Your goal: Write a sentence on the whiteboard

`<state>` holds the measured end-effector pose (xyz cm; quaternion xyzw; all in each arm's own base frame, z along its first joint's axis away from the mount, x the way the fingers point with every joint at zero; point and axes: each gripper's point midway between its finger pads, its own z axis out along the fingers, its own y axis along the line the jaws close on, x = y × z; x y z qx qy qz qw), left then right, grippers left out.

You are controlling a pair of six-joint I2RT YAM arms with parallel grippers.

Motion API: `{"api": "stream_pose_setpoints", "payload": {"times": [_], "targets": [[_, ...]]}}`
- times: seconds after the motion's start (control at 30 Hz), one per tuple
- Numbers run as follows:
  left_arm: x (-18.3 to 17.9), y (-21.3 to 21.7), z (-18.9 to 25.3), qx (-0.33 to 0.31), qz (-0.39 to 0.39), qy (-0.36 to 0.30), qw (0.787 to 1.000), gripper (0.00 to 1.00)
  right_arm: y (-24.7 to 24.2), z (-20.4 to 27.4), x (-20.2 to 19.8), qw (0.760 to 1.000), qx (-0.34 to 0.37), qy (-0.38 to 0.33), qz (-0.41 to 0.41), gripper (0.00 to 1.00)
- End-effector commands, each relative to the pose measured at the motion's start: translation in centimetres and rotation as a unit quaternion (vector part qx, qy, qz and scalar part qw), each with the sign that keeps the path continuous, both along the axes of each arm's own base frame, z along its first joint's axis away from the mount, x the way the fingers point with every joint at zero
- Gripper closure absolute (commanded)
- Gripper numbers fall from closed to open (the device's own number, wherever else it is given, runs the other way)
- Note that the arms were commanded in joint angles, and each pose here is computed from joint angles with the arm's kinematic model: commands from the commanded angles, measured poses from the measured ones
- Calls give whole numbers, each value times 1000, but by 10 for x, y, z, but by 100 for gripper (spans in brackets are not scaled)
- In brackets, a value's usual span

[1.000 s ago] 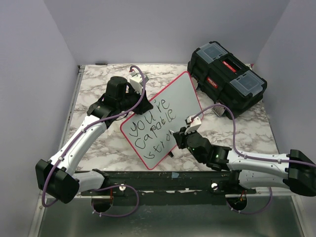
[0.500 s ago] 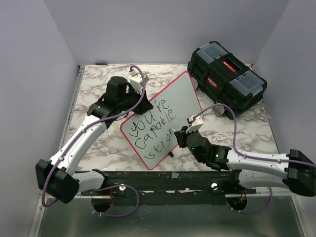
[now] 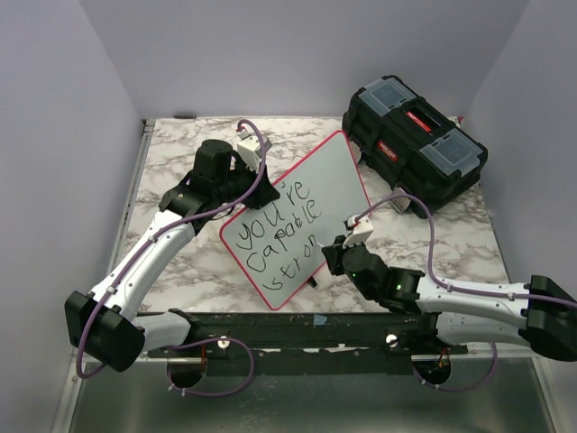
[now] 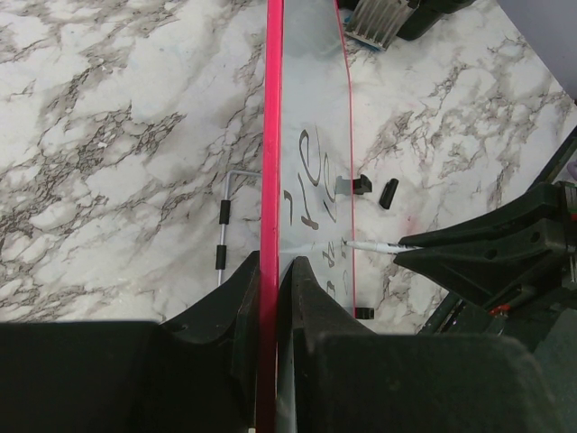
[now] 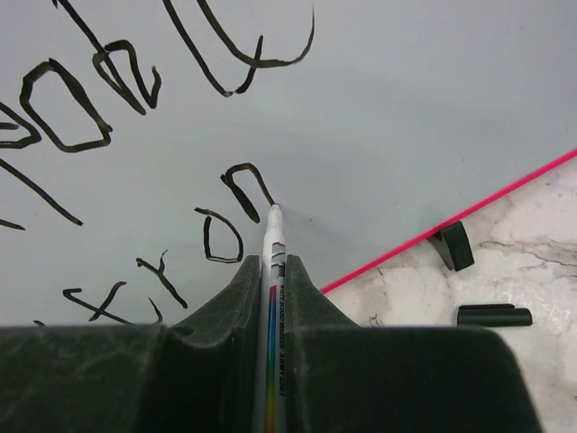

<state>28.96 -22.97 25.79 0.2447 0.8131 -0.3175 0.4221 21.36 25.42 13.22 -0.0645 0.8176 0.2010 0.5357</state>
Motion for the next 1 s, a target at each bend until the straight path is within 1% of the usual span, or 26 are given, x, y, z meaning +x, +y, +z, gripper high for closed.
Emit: {"api": "stream_pose_setpoints", "payload": {"times": [0.0,0.1,0.43,0.73,0.97], "targets": [[-15,11,-46,79,-19,39,996,100,-6,-13,-7,1000,-5,22,3,99],[-15,11,-46,79,-19,40,996,100,-9,-10,-6,1000,-5,22,-2,99],[-16,11,-44,78,-19,36,996,100,-17,25,2,999,23,-14,-21,99],[-16,12,-41,77,-17,32,996,100,-24,28,24,999,26,-16,-33,99],[-16,13,-42,78,-17,33,996,100,-25,28,30,999,26,-15,-31,99]]}}
